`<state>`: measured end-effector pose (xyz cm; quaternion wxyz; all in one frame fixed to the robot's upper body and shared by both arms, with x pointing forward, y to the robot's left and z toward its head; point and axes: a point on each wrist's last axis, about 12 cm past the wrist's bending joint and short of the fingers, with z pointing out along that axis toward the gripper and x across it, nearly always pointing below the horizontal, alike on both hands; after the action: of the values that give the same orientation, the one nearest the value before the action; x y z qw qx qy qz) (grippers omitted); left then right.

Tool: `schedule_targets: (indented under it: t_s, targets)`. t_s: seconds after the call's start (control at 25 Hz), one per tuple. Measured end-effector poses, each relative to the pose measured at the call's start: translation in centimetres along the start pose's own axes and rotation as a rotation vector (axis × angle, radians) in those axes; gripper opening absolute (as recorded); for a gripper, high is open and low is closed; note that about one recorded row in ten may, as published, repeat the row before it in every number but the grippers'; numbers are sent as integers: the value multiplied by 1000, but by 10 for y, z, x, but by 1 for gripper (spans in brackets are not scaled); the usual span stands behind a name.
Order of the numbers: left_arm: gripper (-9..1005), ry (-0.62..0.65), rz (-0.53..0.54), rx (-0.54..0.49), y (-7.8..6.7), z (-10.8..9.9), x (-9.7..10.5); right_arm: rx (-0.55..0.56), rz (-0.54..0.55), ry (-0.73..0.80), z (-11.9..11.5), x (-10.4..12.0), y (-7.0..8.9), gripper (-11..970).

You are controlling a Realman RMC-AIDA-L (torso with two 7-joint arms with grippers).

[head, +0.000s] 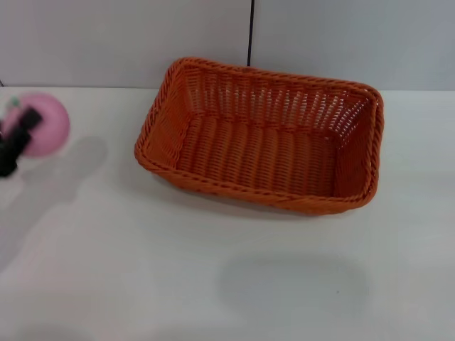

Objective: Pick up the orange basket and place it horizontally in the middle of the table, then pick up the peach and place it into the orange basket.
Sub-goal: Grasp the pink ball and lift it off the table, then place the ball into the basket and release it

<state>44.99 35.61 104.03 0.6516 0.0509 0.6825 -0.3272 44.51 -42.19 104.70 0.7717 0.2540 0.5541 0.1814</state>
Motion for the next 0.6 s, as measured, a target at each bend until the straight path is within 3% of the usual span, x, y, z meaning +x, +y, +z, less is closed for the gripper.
schedule_targets:
  t_s: [0.08, 0.16, 0.24, 0.36, 0.52, 0.6]
  targets:
    - [254, -60, -31, 21, 0, 14, -8, 8, 3, 7, 2, 2, 0, 548]
    - [245, -93, -52, 130, -10, 48, -16, 15, 15, 15, 3, 6, 1, 549]
    - [237, -92, -57, 170, -15, 60, -17, 18, 23, 17, 3, 7, 1, 549]
    - [220, -64, -73, 289, -31, 97, -18, 27, 49, 15, 2, 11, 2, 549]
    - [187, -33, -79, 362, -43, 117, -18, 27, 63, 18, 2, 14, 4, 549]
    - [159, 42, -94, 429, -54, 138, -15, 26, 69, 21, 3, 16, 5, 549]
